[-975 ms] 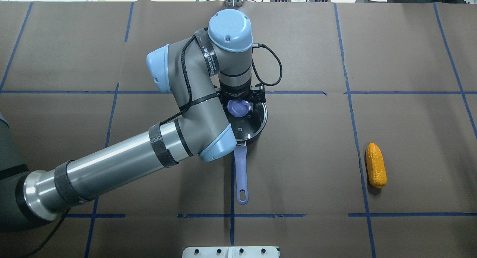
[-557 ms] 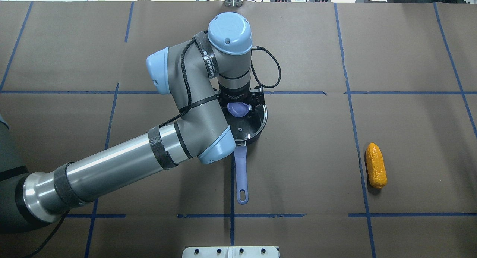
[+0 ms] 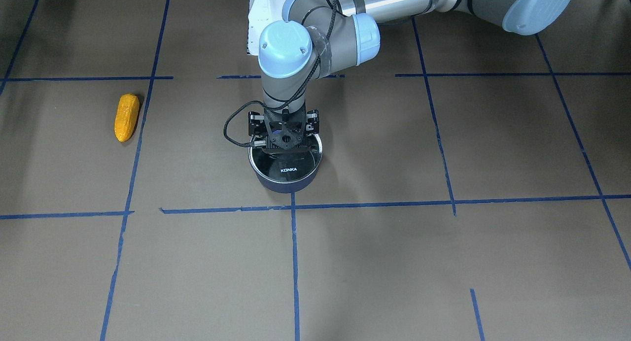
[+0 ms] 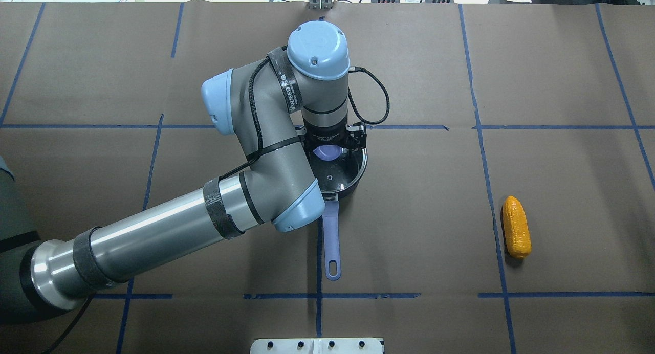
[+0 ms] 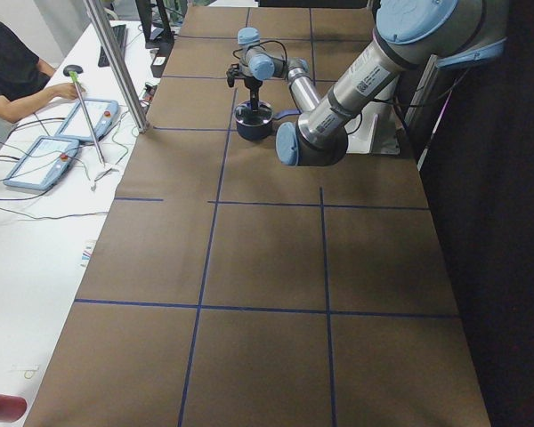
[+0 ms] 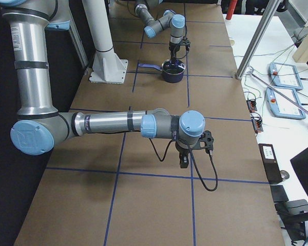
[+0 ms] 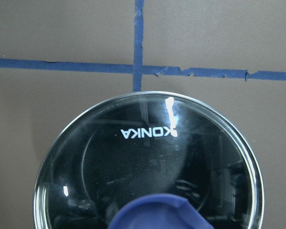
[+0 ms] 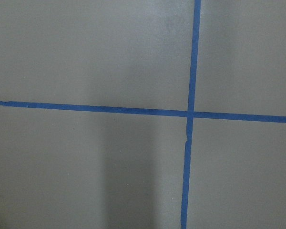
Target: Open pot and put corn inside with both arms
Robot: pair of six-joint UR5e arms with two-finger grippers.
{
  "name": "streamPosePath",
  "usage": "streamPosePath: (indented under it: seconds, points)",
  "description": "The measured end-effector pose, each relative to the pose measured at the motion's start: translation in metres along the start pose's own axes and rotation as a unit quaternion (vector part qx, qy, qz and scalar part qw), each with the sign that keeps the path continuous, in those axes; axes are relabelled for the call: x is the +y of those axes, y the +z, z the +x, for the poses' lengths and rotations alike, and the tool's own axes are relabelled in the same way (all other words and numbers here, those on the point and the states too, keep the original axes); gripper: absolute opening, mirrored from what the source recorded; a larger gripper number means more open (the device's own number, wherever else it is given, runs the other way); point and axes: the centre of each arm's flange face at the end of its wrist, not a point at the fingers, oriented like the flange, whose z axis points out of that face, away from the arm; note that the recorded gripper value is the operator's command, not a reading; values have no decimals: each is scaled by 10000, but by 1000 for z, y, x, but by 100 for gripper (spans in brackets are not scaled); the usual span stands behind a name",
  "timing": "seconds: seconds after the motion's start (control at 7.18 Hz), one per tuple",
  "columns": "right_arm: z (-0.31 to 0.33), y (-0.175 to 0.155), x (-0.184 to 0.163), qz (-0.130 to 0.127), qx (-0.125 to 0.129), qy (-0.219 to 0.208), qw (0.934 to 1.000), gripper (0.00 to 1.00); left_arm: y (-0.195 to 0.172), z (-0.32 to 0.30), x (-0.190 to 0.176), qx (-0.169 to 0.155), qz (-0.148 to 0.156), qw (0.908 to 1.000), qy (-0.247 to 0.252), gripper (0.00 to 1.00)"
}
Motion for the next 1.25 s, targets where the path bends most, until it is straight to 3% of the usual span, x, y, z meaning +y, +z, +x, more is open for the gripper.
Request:
streamPosePath:
  seconds: [0.28, 0.42, 0.7, 0.84, 1.25]
  points:
    - [0, 0, 0, 0, 0, 0, 10000, 100, 0, 0, 0, 7, 1, 10000, -22, 73]
    - [0, 0, 0, 1, 0, -1, 10000, 100, -1, 0, 0, 8, 5, 10000, -19, 67]
    - [-1, 0, -2, 4, 2, -8, 10000, 100, -3, -1, -1, 18, 20, 10000, -16, 34]
    - [-1, -1, -3, 5, 5, -14, 10000, 100, -7, -1, 0, 41, 38, 10000, -16, 26]
    - [-3, -2, -6, 17, 8, -28, 10000, 100, -32, -10, 12, 93, 73, 9999, -10, 24]
